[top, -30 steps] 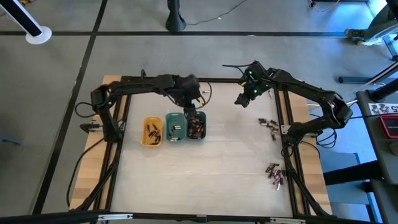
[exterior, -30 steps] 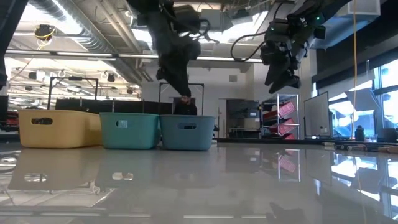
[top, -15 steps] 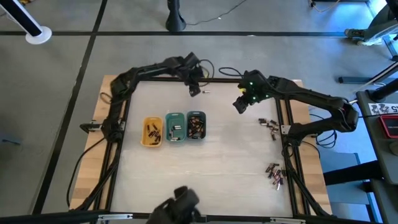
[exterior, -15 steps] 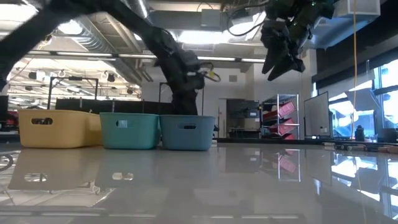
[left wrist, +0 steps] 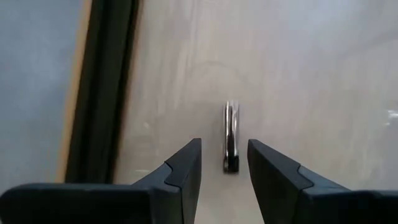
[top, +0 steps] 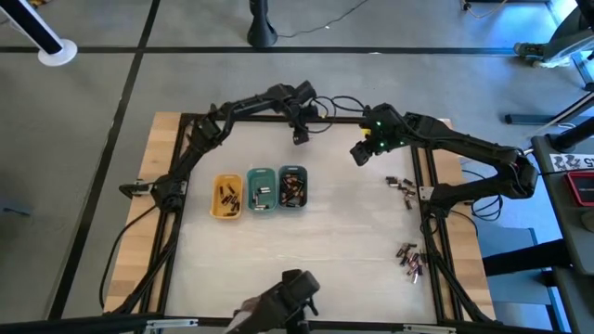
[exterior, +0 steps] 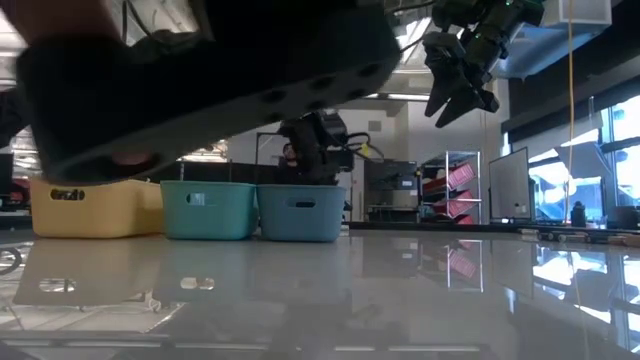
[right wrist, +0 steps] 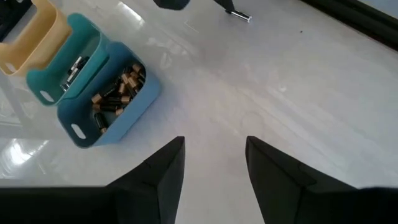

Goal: Sort batteries
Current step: Put the silver battery into the green bin, then put the small black battery into the yellow bin

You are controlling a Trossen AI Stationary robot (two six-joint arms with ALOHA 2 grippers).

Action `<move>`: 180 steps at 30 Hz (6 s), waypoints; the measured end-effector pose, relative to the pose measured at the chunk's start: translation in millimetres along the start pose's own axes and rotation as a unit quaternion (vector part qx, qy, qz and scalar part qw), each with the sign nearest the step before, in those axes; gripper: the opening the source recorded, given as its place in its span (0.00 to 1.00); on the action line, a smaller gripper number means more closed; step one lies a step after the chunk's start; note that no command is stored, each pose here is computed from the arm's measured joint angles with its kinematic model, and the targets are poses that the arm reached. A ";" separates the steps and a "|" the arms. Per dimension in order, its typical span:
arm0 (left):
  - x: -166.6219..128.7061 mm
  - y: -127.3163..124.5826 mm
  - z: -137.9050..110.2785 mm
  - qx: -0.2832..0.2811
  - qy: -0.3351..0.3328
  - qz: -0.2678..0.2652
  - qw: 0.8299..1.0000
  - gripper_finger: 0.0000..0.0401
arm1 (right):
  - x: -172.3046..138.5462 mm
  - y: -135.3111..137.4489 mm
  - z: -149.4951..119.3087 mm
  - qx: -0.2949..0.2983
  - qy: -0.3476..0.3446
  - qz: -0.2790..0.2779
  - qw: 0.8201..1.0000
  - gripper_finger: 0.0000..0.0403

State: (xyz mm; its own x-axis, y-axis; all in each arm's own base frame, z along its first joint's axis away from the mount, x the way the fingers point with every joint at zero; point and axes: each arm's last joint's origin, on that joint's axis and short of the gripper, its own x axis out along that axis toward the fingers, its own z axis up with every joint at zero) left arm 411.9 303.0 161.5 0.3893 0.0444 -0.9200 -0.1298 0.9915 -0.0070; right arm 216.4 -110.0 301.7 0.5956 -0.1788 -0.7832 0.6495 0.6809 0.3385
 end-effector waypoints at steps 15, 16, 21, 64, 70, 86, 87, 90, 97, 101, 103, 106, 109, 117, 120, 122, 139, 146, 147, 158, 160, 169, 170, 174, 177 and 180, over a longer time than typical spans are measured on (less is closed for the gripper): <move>13.5 -1.5 -6.3 0.021 0.020 -0.014 0.999 0.30 | 0.1 0.0 -0.1 -0.012 0.001 0.000 1.000 0.43; 14.4 -1.5 -6.7 0.022 0.021 -0.015 0.999 0.30 | 0.1 0.0 -0.1 -0.014 0.001 0.001 1.000 0.43; 15.4 0.3 -9.6 0.014 0.024 -0.027 0.999 0.28 | 0.1 -0.1 -0.5 -0.014 0.003 0.000 1.000 0.43; -63.1 -26.2 -17.5 -0.052 0.109 -0.070 0.990 0.06 | -0.3 0.4 -2.7 -0.033 0.020 0.018 0.999 0.43; -104.9 -48.8 -25.2 -0.075 0.140 -0.147 0.976 0.06 | -0.3 0.1 -1.2 -0.060 0.008 0.007 0.998 0.43; -167.5 -148.1 -84.6 -0.080 0.077 -0.145 0.983 0.06 | -7.5 -29.4 27.1 -0.052 -0.082 0.020 0.995 0.43; -162.8 -152.8 -97.0 -0.093 0.073 -0.143 0.983 0.06 | -8.3 -30.5 29.4 -0.054 -0.091 0.027 0.994 0.43; -147.7 -162.9 -128.4 -0.136 0.049 -0.132 0.981 0.06 | -10.6 -32.3 36.8 -0.065 -0.123 0.042 0.989 0.43; -114.0 -174.6 -152.9 -0.148 0.050 -0.064 0.986 0.06 | -17.2 -37.3 50.1 -0.064 -0.178 0.082 0.978 0.43; -96.2 -175.2 -157.3 -0.130 0.093 -0.023 0.987 0.06 | -18.8 -41.1 51.5 -0.048 -0.178 0.098 0.978 0.43; -88.7 -173.7 -156.4 -0.121 0.097 -0.022 0.988 0.06 | -18.9 -41.2 51.5 -0.043 -0.177 0.100 0.978 0.43; -80.4 -172.3 -152.4 -0.107 0.085 -0.020 0.990 0.06 | -18.7 -40.7 51.3 -0.035 -0.175 0.103 0.979 0.43; -74.3 -171.8 -150.9 -0.094 0.083 -0.022 0.992 0.06 | -18.6 -40.5 50.9 -0.029 -0.171 0.107 0.979 0.43; -57.6 -172.7 -153.3 -0.063 0.110 -0.032 0.991 0.06 | -17.7 -41.2 49.0 -0.017 -0.160 0.104 0.981 0.43; -57.4 -172.7 -153.2 -0.056 0.110 -0.033 0.992 0.06 | -17.7 -41.2 49.0 -0.017 -0.161 0.104 0.981 0.43; -57.4 -173.3 -153.1 -0.052 0.110 -0.033 0.992 0.06 | -17.7 -41.5 49.2 -0.016 -0.163 0.099 0.982 0.43; -59.0 -185.3 -149.0 -0.064 0.119 -0.037 0.990 0.31 | -17.6 -42.3 49.7 -0.064 -0.173 0.075 0.980 0.43; -92.7 -182.7 -126.5 -0.089 0.028 -0.008 0.996 0.35 | -18.1 -42.0 50.8 -0.081 -0.180 0.073 0.978 0.43; -98.8 -182.4 -124.6 -0.093 0.015 0.001 0.996 0.35 | -18.4 -41.7 51.7 -0.083 -0.185 0.074 0.976 0.43; -160.9 -182.1 -119.5 -0.126 -0.120 0.092 0.980 0.33 | -22.7 -39.0 56.9 -0.087 -0.207 0.084 0.971 0.43; -167.6 -181.2 -118.8 -0.119 -0.139 0.098 0.978 0.33 | -27.6 -37.3 58.8 -0.088 -0.201 0.081 0.972 0.43; -191.4 -162.4 -129.4 -0.116 -0.176 0.131 0.969 0.33 | -37.9 -43.6 48.5 -0.068 -0.054 -0.068 0.994 0.43; -194.2 -160.1 -131.4 -0.117 -0.180 0.135 0.967 0.33 | -37.5 -45.0 44.8 -0.063 -0.035 -0.079 0.994 0.43; -201.2 -152.5 -140.6 -0.127 -0.198 0.144 0.961 0.33 | -37.6 -47.5 35.4 -0.043 0.012 -0.094 0.995 0.43; -208.0 -148.3 -144.5 -0.126 -0.207 0.145 0.959 0.33 | -38.1 -48.6 30.0 -0.034 0.039 -0.100 0.994 0.43; -212.8 -144.0 -147.1 -0.121 -0.215 0.146 0.958 0.33 | -38.4 -49.6 26.2 -0.031 0.057 -0.107 0.992 0.43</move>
State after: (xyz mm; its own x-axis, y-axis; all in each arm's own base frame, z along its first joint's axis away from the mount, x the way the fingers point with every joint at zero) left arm 213.6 132.8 300.7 0.6369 0.4136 -0.6506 -0.4783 0.8738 0.0873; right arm 173.7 -155.6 328.6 0.3865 -0.2451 -0.8891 0.7232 0.6788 0.1272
